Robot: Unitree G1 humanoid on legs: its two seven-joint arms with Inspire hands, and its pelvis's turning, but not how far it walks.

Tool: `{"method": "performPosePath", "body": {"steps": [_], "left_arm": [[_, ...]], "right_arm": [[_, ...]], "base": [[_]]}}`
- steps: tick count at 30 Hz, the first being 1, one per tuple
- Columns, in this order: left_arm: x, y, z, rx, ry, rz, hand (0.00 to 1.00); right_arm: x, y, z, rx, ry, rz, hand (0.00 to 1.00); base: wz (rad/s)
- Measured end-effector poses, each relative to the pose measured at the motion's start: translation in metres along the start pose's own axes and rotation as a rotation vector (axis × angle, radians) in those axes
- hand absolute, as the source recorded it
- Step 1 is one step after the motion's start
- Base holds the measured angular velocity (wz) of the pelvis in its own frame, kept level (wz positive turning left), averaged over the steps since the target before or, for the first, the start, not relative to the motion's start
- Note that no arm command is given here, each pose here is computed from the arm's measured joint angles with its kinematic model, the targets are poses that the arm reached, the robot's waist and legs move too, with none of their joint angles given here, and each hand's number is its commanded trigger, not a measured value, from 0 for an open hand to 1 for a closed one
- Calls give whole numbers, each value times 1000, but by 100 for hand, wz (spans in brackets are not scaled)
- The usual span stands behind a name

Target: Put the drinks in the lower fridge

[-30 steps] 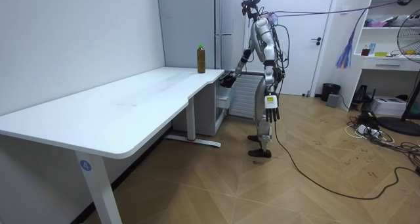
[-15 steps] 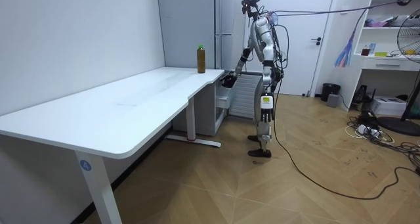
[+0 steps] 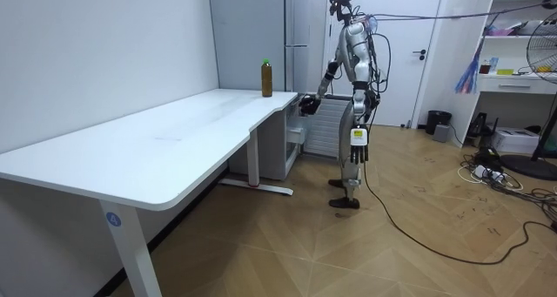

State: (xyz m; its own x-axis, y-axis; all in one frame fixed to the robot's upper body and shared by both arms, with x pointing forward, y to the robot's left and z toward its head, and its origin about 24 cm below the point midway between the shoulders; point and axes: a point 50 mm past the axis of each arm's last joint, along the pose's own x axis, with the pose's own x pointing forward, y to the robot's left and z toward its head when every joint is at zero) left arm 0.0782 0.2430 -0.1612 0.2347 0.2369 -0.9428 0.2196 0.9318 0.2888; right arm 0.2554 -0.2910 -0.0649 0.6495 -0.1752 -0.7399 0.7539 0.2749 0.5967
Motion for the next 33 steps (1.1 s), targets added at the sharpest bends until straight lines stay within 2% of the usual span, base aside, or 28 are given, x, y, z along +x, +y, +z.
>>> {"method": "performPosePath", "body": {"steps": [19, 33], "left_arm": [[0, 1, 3, 29, -9, 59, 0], [0, 1, 3, 42, -15, 54, 0]], "right_arm": [[1, 21, 8, -16, -61, 40, 100], [1, 23, 10, -17, -79, 52, 100]], "base": [[-2], [-1]]}}
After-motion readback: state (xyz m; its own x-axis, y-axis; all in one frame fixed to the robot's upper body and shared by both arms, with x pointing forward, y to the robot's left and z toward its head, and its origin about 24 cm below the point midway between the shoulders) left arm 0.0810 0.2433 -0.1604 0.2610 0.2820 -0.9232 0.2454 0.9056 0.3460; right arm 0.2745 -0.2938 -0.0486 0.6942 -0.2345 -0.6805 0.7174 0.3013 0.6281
